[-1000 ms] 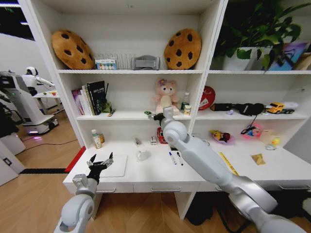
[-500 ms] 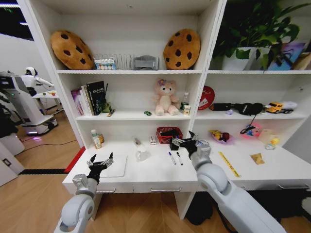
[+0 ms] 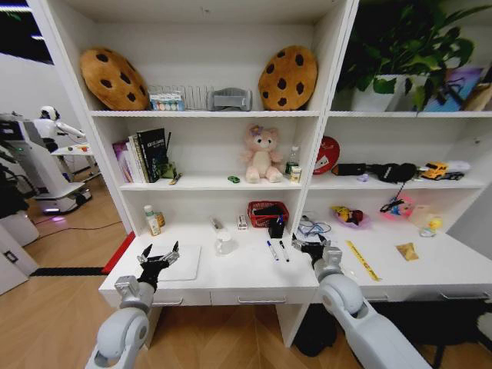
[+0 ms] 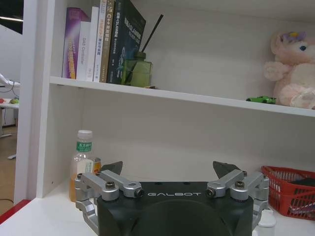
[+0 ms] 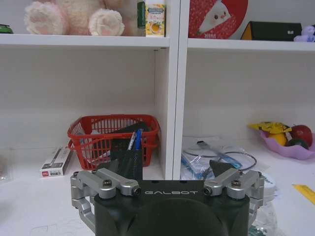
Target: Organize the objects on the table.
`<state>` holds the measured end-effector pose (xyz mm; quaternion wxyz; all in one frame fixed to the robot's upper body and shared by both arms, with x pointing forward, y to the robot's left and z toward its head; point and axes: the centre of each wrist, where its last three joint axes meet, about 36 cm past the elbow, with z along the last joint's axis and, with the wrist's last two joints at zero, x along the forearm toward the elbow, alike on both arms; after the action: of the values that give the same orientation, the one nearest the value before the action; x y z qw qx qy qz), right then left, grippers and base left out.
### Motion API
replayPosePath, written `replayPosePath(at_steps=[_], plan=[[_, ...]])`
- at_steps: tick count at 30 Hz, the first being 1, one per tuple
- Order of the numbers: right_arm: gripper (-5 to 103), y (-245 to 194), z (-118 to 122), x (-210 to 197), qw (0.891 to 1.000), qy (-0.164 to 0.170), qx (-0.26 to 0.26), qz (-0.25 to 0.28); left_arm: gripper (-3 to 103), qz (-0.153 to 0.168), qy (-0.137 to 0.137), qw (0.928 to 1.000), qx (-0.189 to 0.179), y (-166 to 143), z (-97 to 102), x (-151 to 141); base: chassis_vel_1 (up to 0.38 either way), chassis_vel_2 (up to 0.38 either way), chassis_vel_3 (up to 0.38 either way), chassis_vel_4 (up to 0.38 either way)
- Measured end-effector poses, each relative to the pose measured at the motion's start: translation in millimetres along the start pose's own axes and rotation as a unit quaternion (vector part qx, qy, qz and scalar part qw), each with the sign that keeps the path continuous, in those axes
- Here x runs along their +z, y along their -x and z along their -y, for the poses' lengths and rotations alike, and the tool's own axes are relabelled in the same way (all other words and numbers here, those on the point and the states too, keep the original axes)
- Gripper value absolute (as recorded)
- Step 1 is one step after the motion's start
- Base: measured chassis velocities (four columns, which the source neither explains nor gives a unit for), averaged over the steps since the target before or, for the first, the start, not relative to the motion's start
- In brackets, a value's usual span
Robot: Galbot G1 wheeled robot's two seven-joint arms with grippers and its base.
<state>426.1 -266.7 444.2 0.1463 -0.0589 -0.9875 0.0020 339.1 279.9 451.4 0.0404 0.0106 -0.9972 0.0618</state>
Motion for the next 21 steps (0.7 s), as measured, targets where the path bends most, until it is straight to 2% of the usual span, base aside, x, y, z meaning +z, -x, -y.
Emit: replayPosePath(at_steps=[7,12,18,21], plan=[[100,31,-8,-4,0.998,0.031,-0.031,-0.033,100,0.0,0.0,1.0,0.0,0,0.0,0,0.0,0.0,0.0,0.0],[100,51,-4,-2,0.998,0.029,-0.025,-0.044,100,0.0,0.0,1.0,0.0,0,0.0,0,0.0,0.0,0.0,0.0],[100,82,3,1,0.995,0.018,-0.005,-0.096,100,0.0,0.0,1.0,0.0,0,0.0,0,0.0,0.0,0.0,0.0],[100,92,2,2,0.994,0.02,-0.006,-0.103,100,0.0,0.0,1.0,0.0,0,0.0,0,0.0,0.0,0.0,0.0]])
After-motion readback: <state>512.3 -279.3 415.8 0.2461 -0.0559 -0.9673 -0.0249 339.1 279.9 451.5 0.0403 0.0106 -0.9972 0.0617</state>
